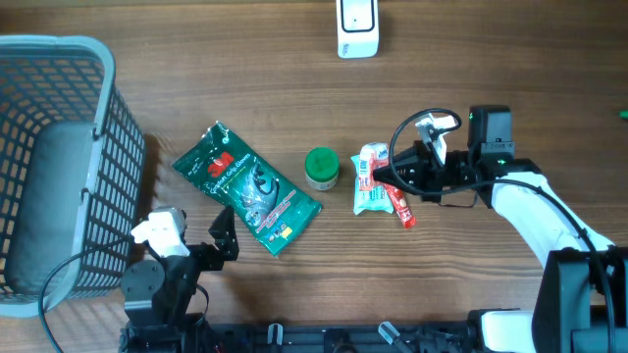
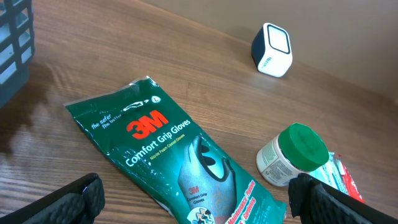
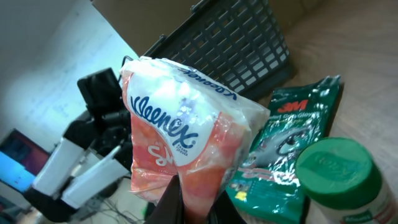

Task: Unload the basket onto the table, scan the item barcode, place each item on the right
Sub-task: 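Grasp the red Kleenex tissue pack on the table with right gripper, then lift the Kleenex pack up to the white scanner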

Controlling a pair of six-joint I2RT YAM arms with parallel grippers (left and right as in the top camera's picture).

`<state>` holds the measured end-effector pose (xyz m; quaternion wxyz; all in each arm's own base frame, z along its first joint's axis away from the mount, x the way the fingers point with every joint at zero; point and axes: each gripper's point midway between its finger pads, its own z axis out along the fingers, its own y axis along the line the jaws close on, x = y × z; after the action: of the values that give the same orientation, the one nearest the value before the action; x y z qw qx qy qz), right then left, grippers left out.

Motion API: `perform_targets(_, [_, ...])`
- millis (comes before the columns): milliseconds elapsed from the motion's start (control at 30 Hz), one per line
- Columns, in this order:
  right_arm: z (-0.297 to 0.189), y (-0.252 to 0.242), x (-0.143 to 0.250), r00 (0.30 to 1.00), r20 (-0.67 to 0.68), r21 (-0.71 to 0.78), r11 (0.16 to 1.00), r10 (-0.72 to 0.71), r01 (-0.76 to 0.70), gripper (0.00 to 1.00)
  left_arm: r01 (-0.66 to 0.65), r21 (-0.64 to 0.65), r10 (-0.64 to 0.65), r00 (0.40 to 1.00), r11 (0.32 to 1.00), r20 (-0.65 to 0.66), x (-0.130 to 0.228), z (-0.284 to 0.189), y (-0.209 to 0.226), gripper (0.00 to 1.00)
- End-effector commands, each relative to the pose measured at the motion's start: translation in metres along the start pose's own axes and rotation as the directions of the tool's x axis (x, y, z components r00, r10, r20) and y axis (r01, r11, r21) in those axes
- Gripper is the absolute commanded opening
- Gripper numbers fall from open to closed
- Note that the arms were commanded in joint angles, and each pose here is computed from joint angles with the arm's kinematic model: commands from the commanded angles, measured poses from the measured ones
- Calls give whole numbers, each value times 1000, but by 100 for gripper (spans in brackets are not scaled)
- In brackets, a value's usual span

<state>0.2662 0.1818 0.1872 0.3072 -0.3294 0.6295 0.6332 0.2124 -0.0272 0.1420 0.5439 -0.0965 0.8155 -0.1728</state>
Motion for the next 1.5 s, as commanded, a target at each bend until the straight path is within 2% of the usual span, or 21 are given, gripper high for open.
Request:
perform_targets(0, [1, 6, -3, 991, 21, -61, 989, -135, 136, 4, 6, -2, -6, 1000, 1000, 0, 2, 1, 1, 100])
perform_targets(67, [1, 5, -9, 986, 19, -62, 984, -164, 165, 4, 6, -2, -6, 1000, 1000, 0, 2, 1, 1, 100])
perform_targets(167, [5, 7, -6, 1000, 2, -74, 997, 17, -17, 4, 6, -2, -6, 1000, 1000, 0, 2, 1, 1, 100])
perform_targets(267, [22, 22, 21, 986, -49, -122, 979, 157, -162, 4, 6, -2, -6, 1000, 1000, 0, 2, 1, 1, 100])
perform_targets(433, [53, 57, 75, 954, -180, -215, 937, 238, -275, 4, 6, -2, -6, 1000, 1000, 0, 2, 1, 1, 100])
perform_targets(533, [58, 68, 90, 928, -225, -223, 912, 297, -346, 4, 6, -2, -6, 1000, 1000, 0, 2, 1, 1, 100])
perform_targets(633, [58, 68, 90, 927, -225, -223, 911, 298, -347, 4, 6, -2, -6, 1000, 1000, 0, 2, 1, 1, 100])
perform_targets(667, [59, 65, 90, 929, -229, -211, 917, 289, -338, 4, 6, -2, -6, 1000, 1000, 0, 2, 1, 1, 100])
perform_targets(700, [61, 49, 91, 916, -248, -129, 927, 314, -352, 5, 7, -2, -7, 1000, 1000, 0, 2, 1, 1, 100])
perform_targets(733, [62, 27, 90, 885, -252, -2, 914, 392, -406, 4, 6, -2, -6, 1000, 1000, 0, 2, 1, 1, 100])
perform_targets(767, [62, 2, 76, 870, -199, 113, 892, 451, -437, 4, 6, -2, -6, 1000, 1000, 0, 2, 1, 1, 100])
perform_targets(867, [60, 27, 1, 956, -156, -117, 956, 250, -269, 4, 6, -2, -6, 1000, 1000, 0, 2, 1, 1, 100])
perform_targets(967, [49, 69, -62, 988, -155, -177, 984, 10, -37, 5, 6, -2, -6, 1000, 1000, 0, 2, 1, 1, 100])
perform_targets(1033, [46, 92, -71, 977, -126, -183, 972, -174, 150, 4, 6, -2, -6, 1000, 1000, 0, 2, 1, 1, 100])
perform_targets(1067, [45, 95, -72, 968, -117, -188, 962, -220, 196, 5, 6, -2, -6, 1000, 1000, 0, 2, 1, 1, 100])
perform_targets(1167, [48, 69, -68, 942, -74, -201, 930, -327, 307, 5, 6, -2, -6, 1000, 1000, 0, 2, 1, 1, 100])
perform_targets(1200, [49, 54, -72, 947, -39, -163, 937, -319, 309, 5, 6, -2, -6, 1000, 1000, 0, 2, 1, 1, 100])
perform_targets(1267, [44, -12, -90, 967, 77, 122, 965, -241, 231, 4, 6, -2, -6, 1000, 1000, 0, 2, 1, 1, 100])
perform_targets(1300, [35, -43, -95, 964, 86, 272, 937, -250, 219, 4, 6, -2, -6, 1000, 1000, 0, 2, 1, 1, 100])
perform_targets(1367, [18, -89, -100, 961, 5, 510, 827, -278, 237, 4, 6, -2, -6, 1000, 1000, 0, 2, 1, 1, 100])
perform_targets(1467, [-1, -113, -107, 937, -207, 641, 684, -281, 347, 4, 6, -2, -6, 1000, 1000, 0, 2, 1, 1, 100])
